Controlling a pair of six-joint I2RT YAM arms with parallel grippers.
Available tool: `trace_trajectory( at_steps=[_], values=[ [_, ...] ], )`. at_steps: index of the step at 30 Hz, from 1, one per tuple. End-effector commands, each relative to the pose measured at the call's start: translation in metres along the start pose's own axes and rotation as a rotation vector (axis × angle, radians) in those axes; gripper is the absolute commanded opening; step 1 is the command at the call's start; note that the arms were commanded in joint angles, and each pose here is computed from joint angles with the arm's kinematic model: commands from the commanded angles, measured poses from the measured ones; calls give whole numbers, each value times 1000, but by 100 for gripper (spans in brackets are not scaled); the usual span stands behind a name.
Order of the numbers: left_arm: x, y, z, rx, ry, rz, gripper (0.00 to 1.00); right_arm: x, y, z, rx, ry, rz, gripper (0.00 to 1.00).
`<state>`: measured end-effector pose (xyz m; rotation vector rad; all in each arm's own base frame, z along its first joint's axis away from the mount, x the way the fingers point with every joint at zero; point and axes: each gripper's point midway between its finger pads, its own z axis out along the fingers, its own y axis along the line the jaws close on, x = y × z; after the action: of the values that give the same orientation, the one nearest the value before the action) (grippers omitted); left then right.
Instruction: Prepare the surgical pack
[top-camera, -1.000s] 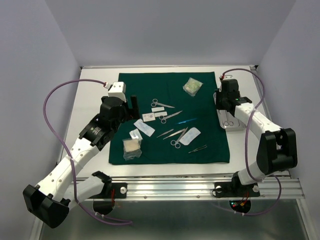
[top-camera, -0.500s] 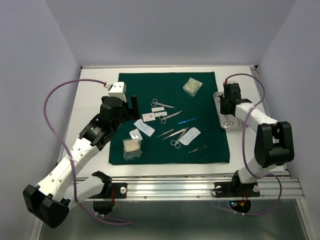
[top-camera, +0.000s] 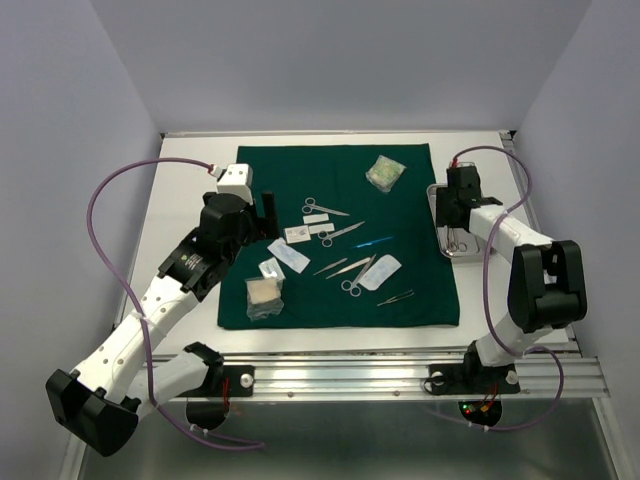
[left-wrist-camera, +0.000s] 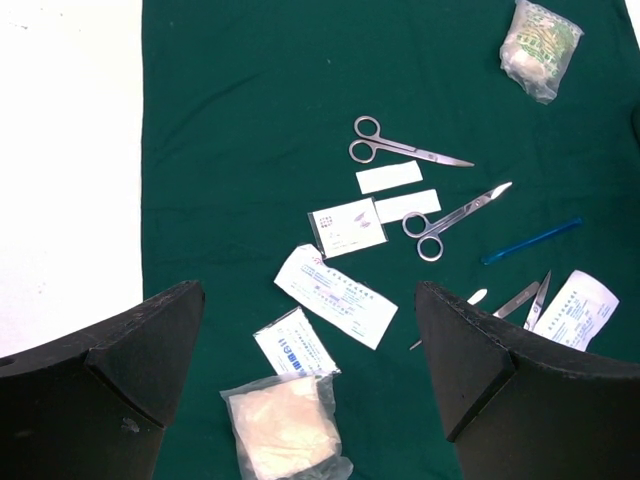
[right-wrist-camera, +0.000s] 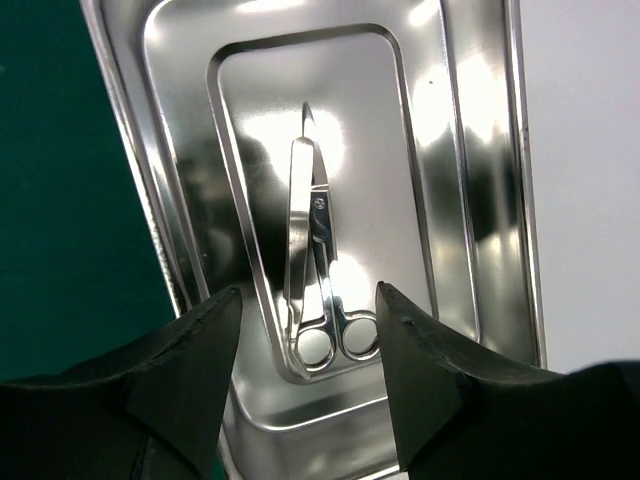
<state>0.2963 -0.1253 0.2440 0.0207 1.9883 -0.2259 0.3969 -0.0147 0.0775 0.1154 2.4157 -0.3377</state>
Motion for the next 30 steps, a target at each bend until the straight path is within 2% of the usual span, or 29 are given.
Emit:
trace_trajectory(
  at_steps=[1,4,6,7,10,15,20,24,30],
  values=[
    [-18,-2,-3,13,-48,4,99,-59,10,-35,-47,-165,85,62],
    [-20,-3,-2,9,-49,5,99,-69,36,-58,-82,-185,54,64],
    [-22,-2,-2,4,-52,3,99,-63,50,-69,-99,-147,52,64],
    [-23,-2,-3,1,-56,-1,99,-63,71,-80,-137,-151,42,64],
    [-24,0,-4,-6,-58,-3,99,-37,100,-101,-179,-99,2,64],
    [-20,2,-2,-19,-33,30,99,8,110,-115,-201,34,26,64],
    [-21,6,0,-42,-30,37,99,50,111,-137,-240,143,169,64],
    [-18,1,1,-22,-23,24,99,75,106,-156,-231,181,304,64],
    [-9,0,8,-16,-5,22,99,108,107,-168,-235,208,456,55]
  ],
)
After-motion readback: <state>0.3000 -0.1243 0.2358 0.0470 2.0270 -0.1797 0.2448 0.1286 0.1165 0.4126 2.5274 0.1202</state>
